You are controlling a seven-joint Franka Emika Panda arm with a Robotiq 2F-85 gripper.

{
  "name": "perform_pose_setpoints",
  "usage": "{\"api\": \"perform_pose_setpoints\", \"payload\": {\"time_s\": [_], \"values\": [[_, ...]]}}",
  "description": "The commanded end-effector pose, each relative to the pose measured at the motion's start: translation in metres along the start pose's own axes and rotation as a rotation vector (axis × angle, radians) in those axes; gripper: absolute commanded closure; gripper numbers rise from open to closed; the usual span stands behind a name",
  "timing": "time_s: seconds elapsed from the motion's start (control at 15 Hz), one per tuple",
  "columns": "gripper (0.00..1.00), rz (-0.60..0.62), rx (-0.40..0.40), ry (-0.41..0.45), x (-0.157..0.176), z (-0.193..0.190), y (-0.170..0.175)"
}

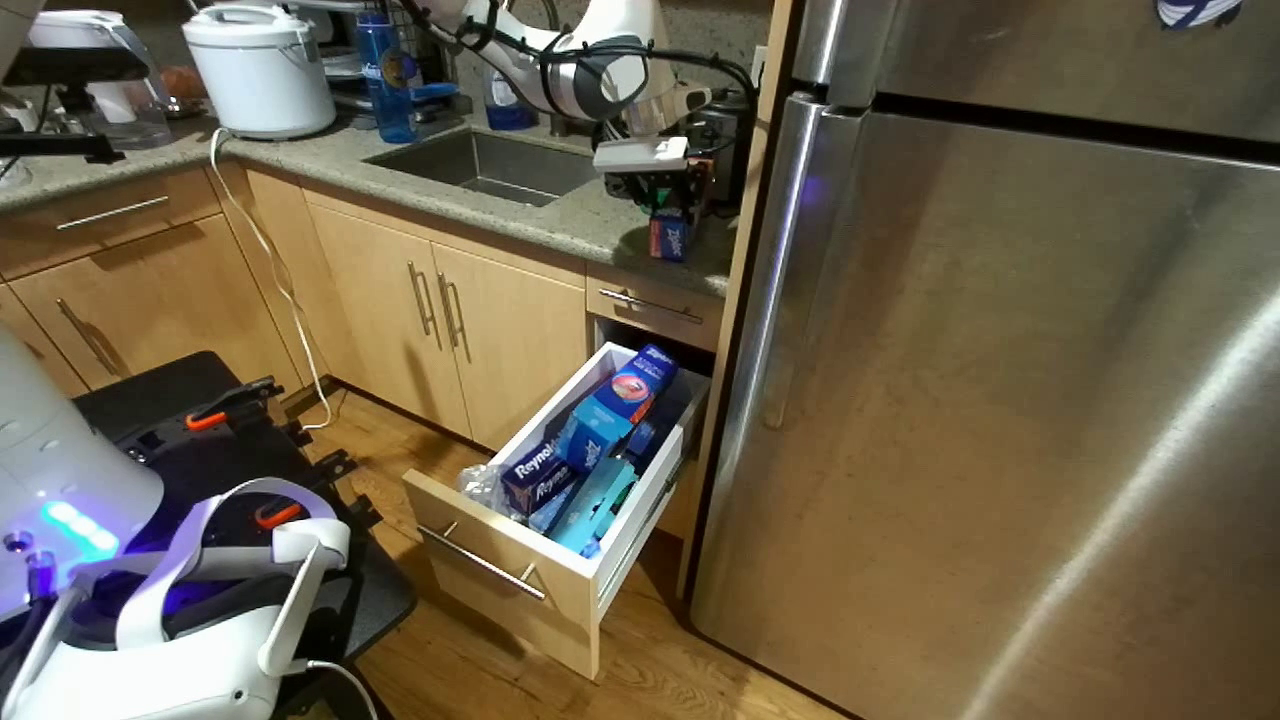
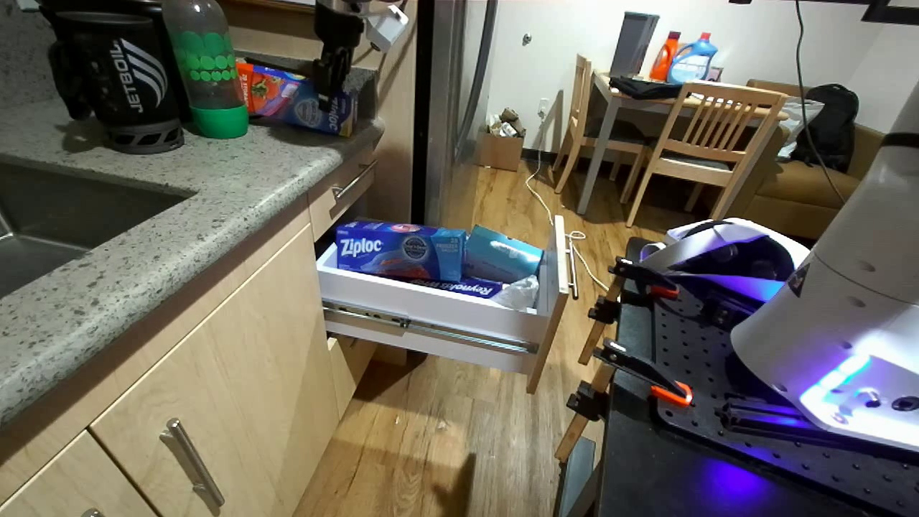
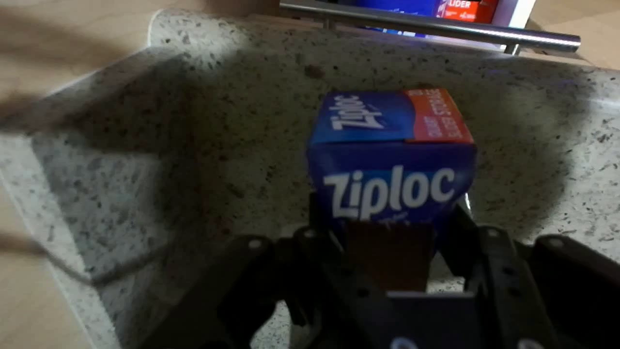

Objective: Put the box inside the drawer

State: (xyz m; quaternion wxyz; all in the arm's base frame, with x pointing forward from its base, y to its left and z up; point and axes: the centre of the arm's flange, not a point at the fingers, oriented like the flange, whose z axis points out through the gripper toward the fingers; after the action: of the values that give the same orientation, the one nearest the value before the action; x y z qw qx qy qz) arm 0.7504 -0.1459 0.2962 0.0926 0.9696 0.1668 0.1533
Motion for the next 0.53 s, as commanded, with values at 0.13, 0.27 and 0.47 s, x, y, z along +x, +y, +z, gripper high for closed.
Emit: {"api": "perform_pose_setpoints", "payload": {"time_s": [0.13,0.27,0.47], "values": [[0.50,-0.023,0.001,0.039,0.0020,-0.0097,0.0086],[0.43,-0.024,0.000,0.045,0.0010,-0.0111,0.0078],[0.43,-0.031,-0.003,0.058,-0.0032,-0.0149,0.0063]]}}
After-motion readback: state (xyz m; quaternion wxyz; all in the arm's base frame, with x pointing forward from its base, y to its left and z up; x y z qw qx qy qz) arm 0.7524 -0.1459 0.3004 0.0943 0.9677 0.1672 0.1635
